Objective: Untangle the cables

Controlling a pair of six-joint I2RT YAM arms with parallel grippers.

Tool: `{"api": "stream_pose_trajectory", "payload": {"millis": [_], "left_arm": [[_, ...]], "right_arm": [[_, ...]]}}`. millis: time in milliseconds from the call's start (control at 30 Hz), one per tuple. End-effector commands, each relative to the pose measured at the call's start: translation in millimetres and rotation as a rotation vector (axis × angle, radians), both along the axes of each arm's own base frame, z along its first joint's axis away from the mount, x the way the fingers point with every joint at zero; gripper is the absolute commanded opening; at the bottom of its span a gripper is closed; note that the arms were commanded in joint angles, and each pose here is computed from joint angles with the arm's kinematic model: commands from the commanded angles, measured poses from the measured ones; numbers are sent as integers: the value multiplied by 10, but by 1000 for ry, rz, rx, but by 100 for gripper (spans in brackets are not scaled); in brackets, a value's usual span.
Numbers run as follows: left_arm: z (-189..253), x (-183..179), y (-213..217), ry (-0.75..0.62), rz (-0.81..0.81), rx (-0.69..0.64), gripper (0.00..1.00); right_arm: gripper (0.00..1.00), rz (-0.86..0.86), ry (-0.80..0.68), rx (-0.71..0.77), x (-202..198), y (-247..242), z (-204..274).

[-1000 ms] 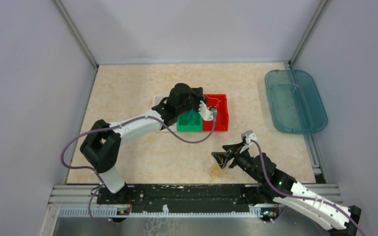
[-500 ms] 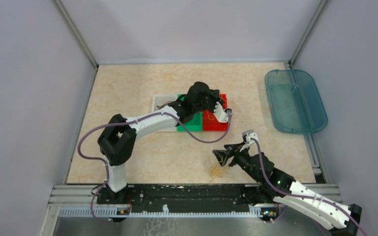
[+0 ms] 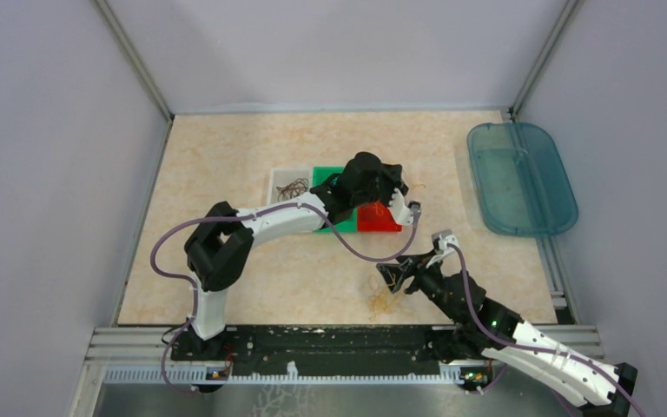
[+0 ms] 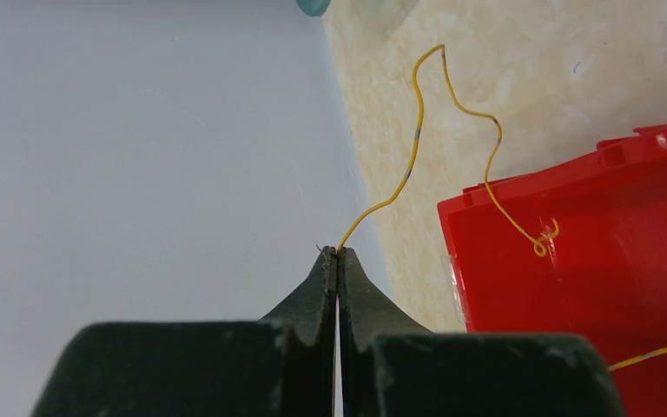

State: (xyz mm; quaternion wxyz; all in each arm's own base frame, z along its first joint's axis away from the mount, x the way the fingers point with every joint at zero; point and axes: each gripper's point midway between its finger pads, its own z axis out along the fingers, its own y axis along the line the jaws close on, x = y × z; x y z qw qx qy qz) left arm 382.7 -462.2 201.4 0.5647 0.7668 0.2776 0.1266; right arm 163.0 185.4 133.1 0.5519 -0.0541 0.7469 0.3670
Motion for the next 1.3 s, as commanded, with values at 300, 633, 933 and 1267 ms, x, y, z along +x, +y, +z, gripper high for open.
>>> {"api": "stream_pose_trajectory", "payload": {"millis": [300, 633, 933, 1267], "left_arm": [[74, 36, -109, -15, 0, -23, 0], [-654, 300, 662, 55, 116, 213, 0], [-476, 218, 509, 95, 30, 121, 39], [135, -150, 405, 478, -76, 1, 100]], "right_arm": [[70, -3, -2, 45, -13, 6, 82], [70, -9, 13, 40, -15, -9, 29], [70, -7, 35, 29, -33, -16, -21], [72, -10, 26, 0, 4, 10, -20]]}}
